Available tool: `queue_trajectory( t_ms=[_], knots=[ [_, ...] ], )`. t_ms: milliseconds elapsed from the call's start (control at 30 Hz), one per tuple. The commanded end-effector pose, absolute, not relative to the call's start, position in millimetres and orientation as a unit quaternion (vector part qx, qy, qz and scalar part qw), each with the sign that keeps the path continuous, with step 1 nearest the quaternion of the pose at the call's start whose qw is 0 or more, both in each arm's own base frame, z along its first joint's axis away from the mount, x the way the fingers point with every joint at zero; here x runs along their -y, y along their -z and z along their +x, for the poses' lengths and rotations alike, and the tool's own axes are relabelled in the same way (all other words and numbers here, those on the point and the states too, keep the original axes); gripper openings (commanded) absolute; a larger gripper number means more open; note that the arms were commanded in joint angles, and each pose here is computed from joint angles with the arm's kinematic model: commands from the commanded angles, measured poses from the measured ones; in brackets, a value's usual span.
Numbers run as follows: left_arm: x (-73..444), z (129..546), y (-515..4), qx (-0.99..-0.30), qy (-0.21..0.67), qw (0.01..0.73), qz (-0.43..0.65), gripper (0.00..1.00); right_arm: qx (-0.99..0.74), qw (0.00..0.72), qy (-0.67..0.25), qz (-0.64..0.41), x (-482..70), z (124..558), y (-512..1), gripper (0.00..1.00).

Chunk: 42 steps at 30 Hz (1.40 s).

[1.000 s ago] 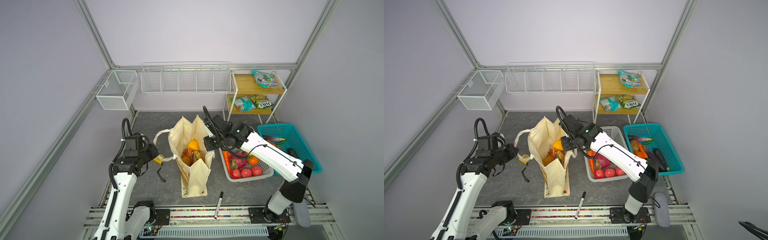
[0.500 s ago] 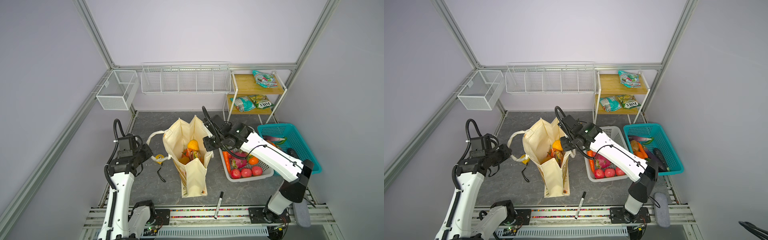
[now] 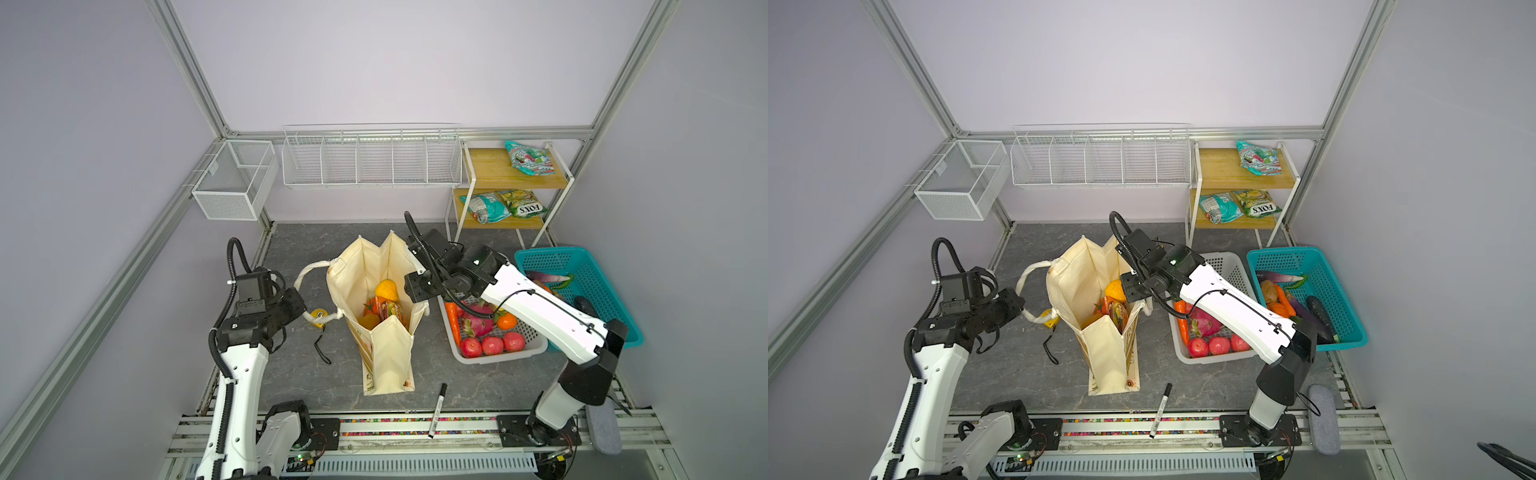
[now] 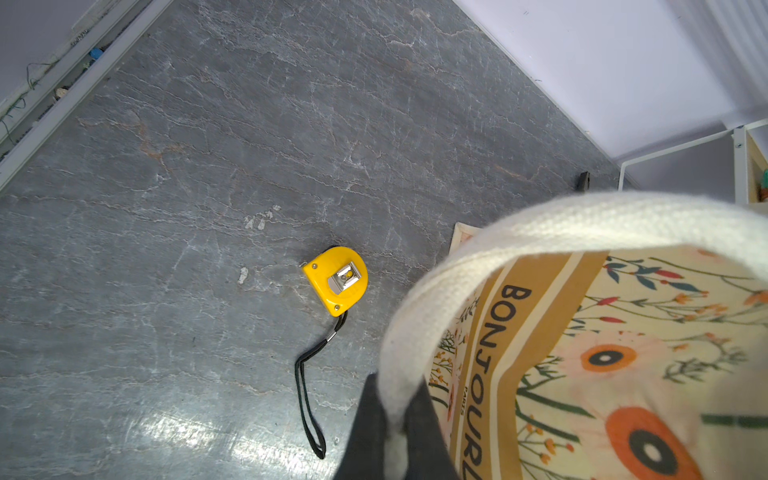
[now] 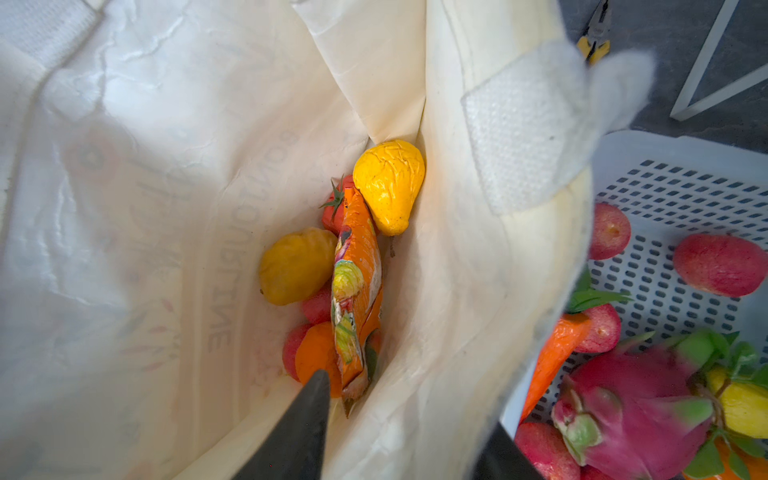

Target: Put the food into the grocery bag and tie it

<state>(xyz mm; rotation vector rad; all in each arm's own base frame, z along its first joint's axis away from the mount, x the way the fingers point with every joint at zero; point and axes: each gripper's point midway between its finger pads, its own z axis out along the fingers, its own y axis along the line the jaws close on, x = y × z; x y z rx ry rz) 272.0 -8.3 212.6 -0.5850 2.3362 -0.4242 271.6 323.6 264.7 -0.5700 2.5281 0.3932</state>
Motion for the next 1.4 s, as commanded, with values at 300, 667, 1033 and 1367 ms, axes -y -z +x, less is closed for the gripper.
queue_trajectory(
  t_ms=[300, 667, 1033, 1367],
  knots=[
    [5.0, 273.2, -212.5, -0.899, 0.158, 0.342, -0.224, 0.00, -0.896, 0.354, -0.132, -0.234, -315.7, 286.5, -347.8, 0.67],
    [-3.3, 270.8, -212.6, -0.896, 0.159, 0.339, -0.239, 0.00, -0.892, 0.404, -0.147, -0.138, -253.9, 297.6, -381.0, 0.78],
    [-15.6, 268.1, -210.6, -0.895, 0.138, 0.339, -0.256, 0.00, -0.898, 0.329, -0.286, 0.060, -191.1, 292.1, -305.0, 0.79],
    [-21.1, 265.2, -212.5, -0.895, 0.130, 0.333, -0.267, 0.00, -0.893, 0.239, -0.363, 0.116, -202.9, 280.5, -240.0, 0.75]
  ],
)
